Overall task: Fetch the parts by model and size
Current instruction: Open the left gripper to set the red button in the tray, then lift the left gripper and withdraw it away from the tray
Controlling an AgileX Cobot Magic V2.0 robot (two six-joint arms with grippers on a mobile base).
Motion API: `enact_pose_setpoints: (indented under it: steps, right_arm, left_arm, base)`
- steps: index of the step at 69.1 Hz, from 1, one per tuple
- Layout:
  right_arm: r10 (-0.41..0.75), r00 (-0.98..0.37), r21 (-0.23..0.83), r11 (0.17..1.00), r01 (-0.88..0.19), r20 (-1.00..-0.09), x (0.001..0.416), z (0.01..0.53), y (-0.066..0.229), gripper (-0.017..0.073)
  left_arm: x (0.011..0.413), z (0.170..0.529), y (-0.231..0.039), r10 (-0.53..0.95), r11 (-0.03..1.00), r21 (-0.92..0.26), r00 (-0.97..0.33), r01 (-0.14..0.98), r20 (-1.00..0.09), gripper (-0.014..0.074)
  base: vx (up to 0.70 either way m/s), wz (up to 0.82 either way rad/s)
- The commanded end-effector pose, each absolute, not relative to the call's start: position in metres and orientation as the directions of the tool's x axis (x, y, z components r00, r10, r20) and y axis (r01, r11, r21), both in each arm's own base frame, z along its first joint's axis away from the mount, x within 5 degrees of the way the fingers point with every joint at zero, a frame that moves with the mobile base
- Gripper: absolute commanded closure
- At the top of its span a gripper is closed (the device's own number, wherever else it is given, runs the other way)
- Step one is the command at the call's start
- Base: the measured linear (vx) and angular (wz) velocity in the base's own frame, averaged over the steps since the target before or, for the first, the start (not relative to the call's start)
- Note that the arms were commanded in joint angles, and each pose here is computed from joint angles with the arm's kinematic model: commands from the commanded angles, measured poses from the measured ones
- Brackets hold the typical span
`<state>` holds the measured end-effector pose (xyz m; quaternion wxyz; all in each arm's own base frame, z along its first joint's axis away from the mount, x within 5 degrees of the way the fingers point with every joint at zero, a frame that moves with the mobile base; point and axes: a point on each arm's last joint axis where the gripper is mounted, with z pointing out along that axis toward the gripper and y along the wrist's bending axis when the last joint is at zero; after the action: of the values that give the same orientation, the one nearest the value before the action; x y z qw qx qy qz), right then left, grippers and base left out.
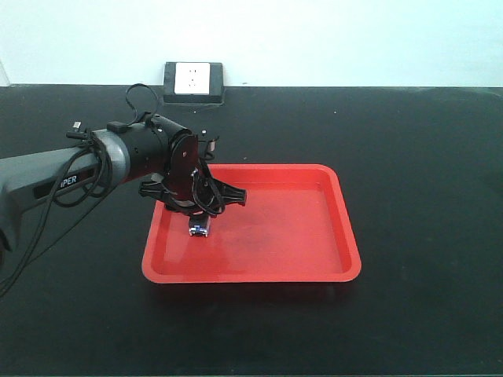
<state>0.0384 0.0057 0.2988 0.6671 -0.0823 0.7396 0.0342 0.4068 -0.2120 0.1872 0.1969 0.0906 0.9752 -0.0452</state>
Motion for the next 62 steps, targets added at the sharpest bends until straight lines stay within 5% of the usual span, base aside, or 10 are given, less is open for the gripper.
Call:
enact_pose_setpoints:
  steps: [1, 18, 62]
  right_arm:
    - [-0.066, -0.005, -0.065, 0.985, -0.159, -0.998, 0.038, 0.314, 0.006, 0.0564]
    - [-0.065, -0.005, -0.064, 0.985, -0.159, -0.998, 0.038, 0.314, 0.006, 0.0564]
    - [-0.043, -0.004, -0.041, 0.985, -0.169, -0.999, 0.038, 0.314, 0.007, 0.0564]
  left_arm:
    - [0.407, 0.230, -0.213, 0.141, 0.975, -0.081, -0.857, 0.208, -0.496, 0.0144]
    - [0.401, 0.253, -0.208, 0.143, 0.975, -0.073, -0.841, 0.211, -0.521, -0.0140]
    - [0.323, 0.371, -0.143, 0.266, 0.963, 0.164, -0.637, 0.215, -0.724, 0.0034]
  base:
    - [0.00, 0.00]
    - [0.00, 0.00]
    - [0.00, 0.00]
